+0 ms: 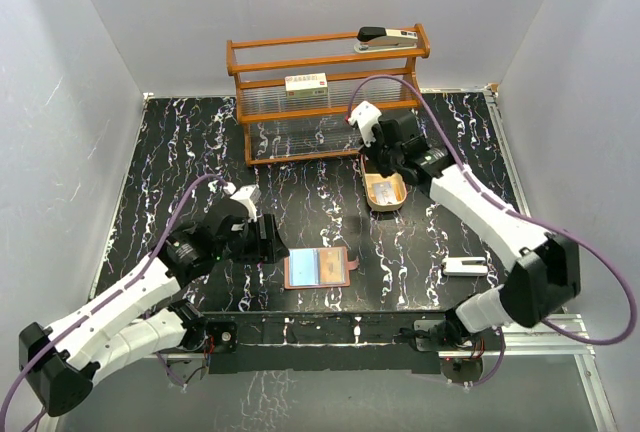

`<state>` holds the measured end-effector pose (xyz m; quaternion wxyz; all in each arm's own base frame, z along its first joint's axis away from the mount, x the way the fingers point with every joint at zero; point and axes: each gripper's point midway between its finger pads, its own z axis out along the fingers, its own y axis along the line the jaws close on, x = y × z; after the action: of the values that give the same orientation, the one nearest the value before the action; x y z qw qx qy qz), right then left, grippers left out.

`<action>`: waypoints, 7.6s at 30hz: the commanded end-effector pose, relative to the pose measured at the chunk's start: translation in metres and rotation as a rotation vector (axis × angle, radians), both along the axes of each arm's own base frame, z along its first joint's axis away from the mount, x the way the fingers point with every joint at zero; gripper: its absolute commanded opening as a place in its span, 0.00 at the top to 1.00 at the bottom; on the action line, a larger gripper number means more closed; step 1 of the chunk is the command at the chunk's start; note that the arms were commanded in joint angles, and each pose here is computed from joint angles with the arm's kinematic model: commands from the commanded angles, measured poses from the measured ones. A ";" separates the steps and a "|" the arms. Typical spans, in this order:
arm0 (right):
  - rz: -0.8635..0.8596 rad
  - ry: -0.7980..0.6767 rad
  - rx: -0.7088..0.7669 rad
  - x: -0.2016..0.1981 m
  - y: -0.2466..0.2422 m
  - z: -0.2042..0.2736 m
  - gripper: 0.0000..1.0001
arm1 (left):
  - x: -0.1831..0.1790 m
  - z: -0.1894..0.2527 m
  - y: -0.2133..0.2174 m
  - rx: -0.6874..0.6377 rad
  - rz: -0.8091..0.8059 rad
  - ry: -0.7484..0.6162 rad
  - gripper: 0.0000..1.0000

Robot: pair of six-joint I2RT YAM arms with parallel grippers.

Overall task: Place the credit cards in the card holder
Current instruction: Insert the credit card into the card holder.

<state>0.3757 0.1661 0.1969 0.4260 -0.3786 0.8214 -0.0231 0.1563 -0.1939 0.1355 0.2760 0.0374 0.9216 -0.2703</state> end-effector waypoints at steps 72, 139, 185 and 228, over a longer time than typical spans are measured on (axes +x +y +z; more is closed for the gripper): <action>-0.314 1.095 0.620 -0.207 0.114 -0.168 0.96 | -0.014 -0.130 -0.004 0.121 0.045 0.297 1.00; -0.348 1.051 0.804 -0.187 0.136 -0.167 0.88 | -0.020 -0.132 -0.010 0.071 0.059 0.339 1.00; -0.278 0.943 0.741 -0.191 0.170 -0.139 0.55 | -0.022 -0.127 -0.020 0.009 0.035 0.339 1.00; -0.280 0.931 0.664 -0.200 0.182 -0.152 0.55 | -0.036 -0.121 0.003 0.027 0.169 0.390 1.00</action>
<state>0.1686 0.3413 0.0388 0.0956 -0.0636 0.9268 0.3576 0.1321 -0.2073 0.0165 0.1258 -0.0762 0.9521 -0.2680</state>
